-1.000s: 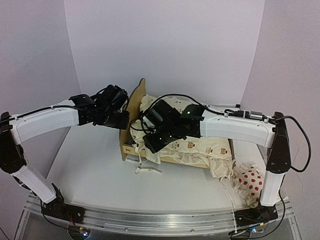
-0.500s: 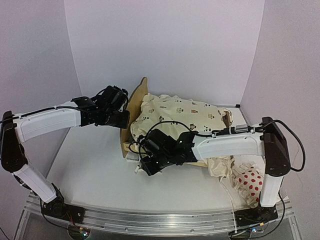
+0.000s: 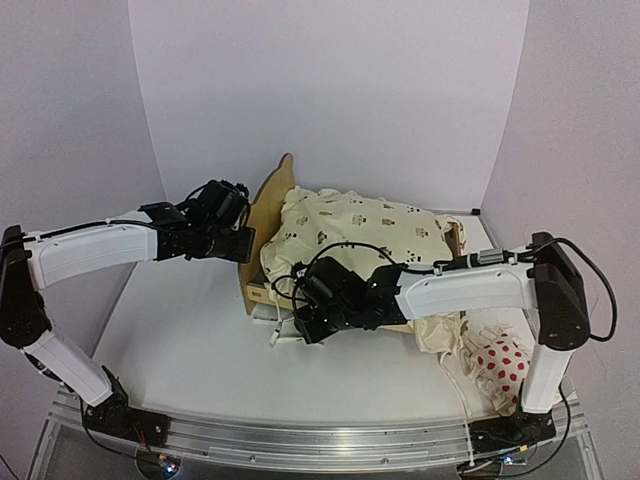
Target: Set up the pet bed
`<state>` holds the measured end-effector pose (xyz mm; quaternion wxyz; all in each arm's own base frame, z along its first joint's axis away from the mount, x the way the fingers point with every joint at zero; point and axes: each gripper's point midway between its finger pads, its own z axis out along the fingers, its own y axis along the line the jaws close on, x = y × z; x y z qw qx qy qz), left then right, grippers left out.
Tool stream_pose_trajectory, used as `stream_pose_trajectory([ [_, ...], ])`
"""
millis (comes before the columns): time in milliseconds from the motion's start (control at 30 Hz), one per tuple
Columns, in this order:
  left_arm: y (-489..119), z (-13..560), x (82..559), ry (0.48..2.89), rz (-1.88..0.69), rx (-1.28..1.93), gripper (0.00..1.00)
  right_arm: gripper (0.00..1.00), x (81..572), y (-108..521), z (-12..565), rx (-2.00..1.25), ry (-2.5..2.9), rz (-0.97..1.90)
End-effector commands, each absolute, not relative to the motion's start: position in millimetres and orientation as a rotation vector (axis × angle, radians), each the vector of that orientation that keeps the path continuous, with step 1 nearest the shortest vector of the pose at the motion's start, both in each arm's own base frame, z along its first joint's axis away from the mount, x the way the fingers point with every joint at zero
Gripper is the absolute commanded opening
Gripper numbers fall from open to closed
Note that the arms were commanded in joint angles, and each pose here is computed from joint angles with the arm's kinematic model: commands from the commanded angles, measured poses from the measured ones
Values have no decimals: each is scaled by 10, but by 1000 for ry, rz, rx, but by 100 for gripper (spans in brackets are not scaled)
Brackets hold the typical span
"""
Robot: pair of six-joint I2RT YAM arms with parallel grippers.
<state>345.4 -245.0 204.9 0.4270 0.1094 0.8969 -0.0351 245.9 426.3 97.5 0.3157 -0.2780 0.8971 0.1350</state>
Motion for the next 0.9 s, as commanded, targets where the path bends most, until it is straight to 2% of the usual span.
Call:
stream_pose_trajectory([
  [0,-2324,2372,3265,2224,-137,269,61,56,2452,4230,1362,-722,2330,427],
  [233,-2354,2306,2722,2317,-127,408,63,57,2346,3994,1614,-762,2328,402],
  [400,-2522,1970,2430,2344,-99,593,60,57,2354,3788,1712,-754,2318,378],
  [733,-2866,1164,2440,2431,-130,699,50,57,2436,3430,1685,-684,2363,390],
  [867,-2947,898,2496,2451,-100,743,50,57,2443,3362,1666,-672,2372,389],
])
